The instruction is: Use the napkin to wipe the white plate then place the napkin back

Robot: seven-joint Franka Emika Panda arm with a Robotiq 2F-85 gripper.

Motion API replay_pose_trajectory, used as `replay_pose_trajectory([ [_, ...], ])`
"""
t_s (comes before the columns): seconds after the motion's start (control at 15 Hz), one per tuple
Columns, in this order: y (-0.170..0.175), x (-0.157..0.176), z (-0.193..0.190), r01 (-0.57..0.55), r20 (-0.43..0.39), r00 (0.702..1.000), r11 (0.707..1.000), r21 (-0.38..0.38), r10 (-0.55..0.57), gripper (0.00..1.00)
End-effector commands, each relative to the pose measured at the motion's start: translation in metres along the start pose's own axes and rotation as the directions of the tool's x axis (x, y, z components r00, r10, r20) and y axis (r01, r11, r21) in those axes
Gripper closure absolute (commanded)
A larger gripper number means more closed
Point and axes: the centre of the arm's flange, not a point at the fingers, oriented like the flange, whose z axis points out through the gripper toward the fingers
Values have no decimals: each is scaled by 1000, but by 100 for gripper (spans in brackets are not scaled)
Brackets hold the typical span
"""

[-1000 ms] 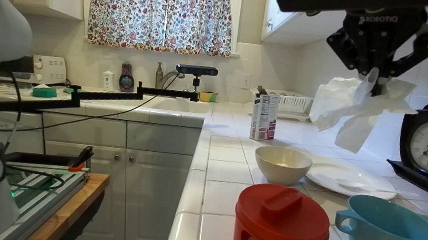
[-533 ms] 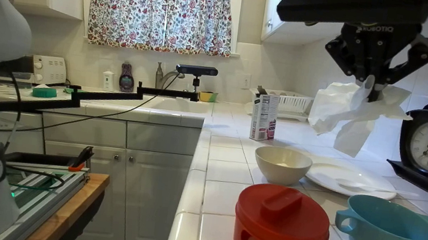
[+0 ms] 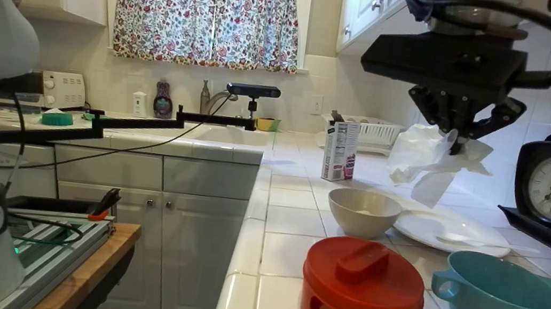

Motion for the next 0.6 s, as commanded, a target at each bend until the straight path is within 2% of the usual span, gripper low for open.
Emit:
replay_pose_trajectory([
  [0.0,8,19,25,22,-17,1000,1000,14,-22,100],
  [0.53,26,39,89,60,-32,998,997,37,-59,100],
])
